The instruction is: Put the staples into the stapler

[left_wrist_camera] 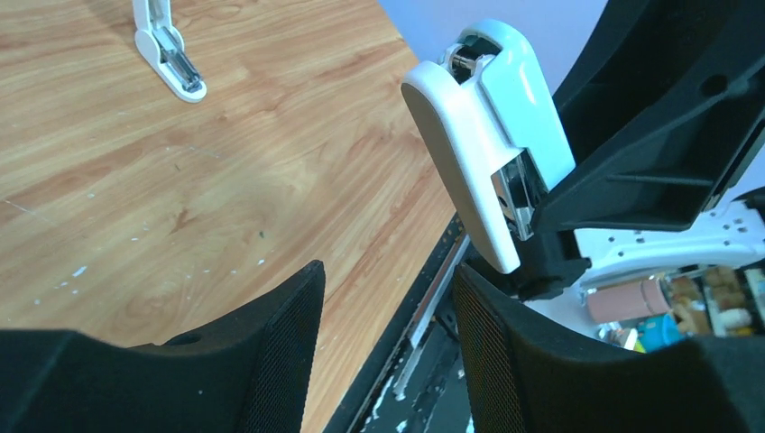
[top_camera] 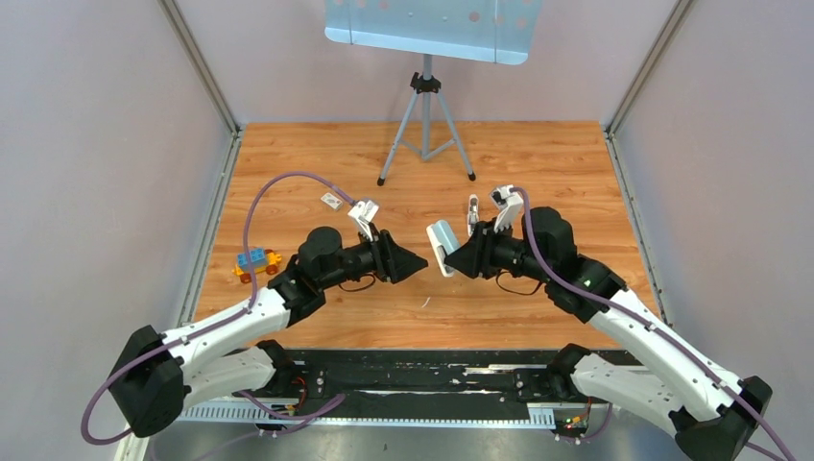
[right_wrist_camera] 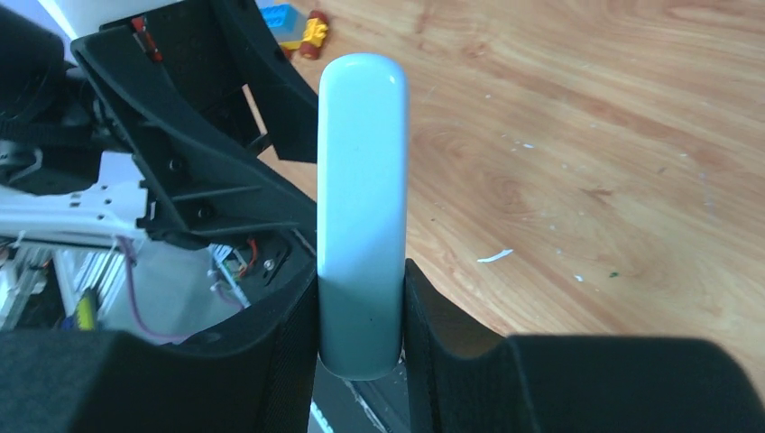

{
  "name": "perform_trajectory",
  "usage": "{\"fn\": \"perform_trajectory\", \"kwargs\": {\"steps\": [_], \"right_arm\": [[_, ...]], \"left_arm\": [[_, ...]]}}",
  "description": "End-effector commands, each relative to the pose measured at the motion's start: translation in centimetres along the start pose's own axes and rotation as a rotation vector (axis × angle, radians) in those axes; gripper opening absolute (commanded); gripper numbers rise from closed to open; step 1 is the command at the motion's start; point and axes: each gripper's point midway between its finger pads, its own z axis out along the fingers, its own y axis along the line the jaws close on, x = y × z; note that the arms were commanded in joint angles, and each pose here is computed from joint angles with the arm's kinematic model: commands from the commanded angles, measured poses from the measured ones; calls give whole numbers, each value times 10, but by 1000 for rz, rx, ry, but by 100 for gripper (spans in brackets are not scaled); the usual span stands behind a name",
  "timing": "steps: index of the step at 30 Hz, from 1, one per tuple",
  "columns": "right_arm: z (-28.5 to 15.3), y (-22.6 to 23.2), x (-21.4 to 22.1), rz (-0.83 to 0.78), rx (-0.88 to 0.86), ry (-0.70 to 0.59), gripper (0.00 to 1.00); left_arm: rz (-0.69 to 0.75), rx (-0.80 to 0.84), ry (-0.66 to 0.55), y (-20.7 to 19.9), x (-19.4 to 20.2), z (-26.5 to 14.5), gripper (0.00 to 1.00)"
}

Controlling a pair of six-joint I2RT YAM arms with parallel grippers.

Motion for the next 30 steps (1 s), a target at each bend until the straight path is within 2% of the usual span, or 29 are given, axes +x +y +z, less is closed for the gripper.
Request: {"fn": "perform_trajectory", "kwargs": {"steps": [1, 9, 19, 30], "right_arm": [[0, -9, -16, -27, 120, -56, 0], [8, -16, -27, -70, 252, -124, 0], [13, -13, -26, -74, 290, -153, 0], [22, -14, -19, -88, 302, -138, 0]], "left_arm": [[-112, 24, -41, -6, -7, 11, 57], [-234, 70, -140, -15, -24, 18, 59], [-309, 11, -122, 4, -10, 33, 41], [-314, 26, -143, 3, -15, 39, 43]]}}
